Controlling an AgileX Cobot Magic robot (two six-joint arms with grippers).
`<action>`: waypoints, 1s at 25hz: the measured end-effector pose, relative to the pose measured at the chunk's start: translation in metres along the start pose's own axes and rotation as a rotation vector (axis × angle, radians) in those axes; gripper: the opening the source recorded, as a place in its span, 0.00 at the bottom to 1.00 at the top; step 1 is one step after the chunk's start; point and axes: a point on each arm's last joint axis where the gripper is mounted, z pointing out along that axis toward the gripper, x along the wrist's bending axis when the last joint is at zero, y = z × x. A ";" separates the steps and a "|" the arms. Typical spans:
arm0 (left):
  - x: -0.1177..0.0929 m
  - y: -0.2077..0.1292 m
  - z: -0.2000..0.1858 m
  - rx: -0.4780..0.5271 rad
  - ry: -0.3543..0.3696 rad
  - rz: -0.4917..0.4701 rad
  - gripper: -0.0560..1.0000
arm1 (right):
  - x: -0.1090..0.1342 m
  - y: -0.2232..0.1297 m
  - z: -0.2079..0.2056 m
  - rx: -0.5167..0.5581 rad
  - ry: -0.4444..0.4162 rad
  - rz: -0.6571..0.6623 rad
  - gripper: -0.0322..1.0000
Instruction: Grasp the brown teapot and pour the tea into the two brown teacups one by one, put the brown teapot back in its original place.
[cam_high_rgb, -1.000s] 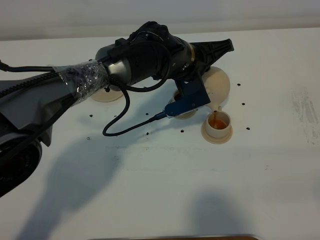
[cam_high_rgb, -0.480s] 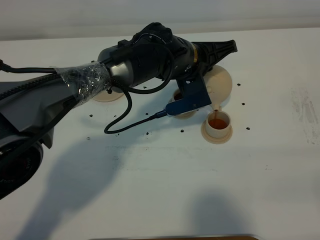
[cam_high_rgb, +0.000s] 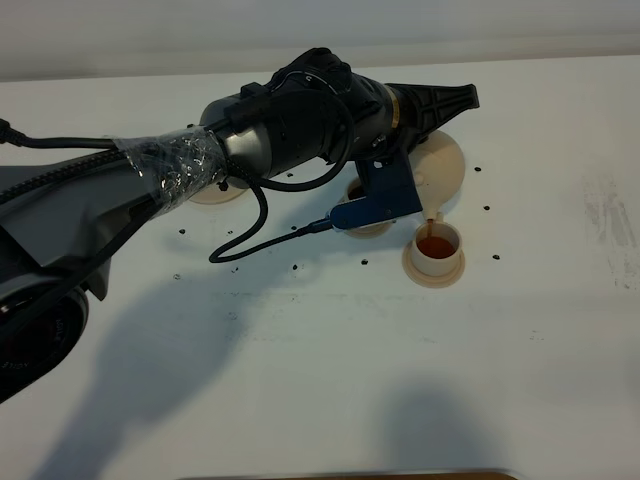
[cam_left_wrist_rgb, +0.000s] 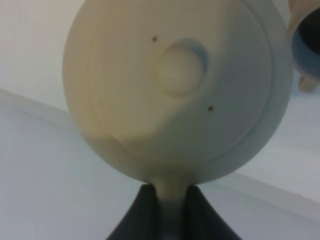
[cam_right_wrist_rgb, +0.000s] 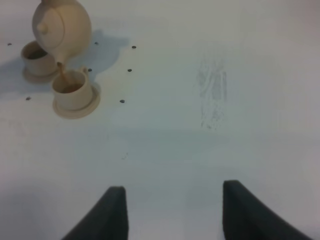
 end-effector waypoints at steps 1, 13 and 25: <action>0.000 0.000 0.000 0.000 0.000 0.000 0.13 | 0.000 0.000 0.000 0.000 0.000 0.000 0.46; 0.002 0.002 0.000 -0.002 0.003 0.004 0.13 | 0.000 0.000 0.000 0.000 0.000 0.001 0.46; 0.007 0.007 -0.001 -0.010 0.013 0.013 0.13 | 0.000 0.000 0.000 0.000 0.000 0.001 0.46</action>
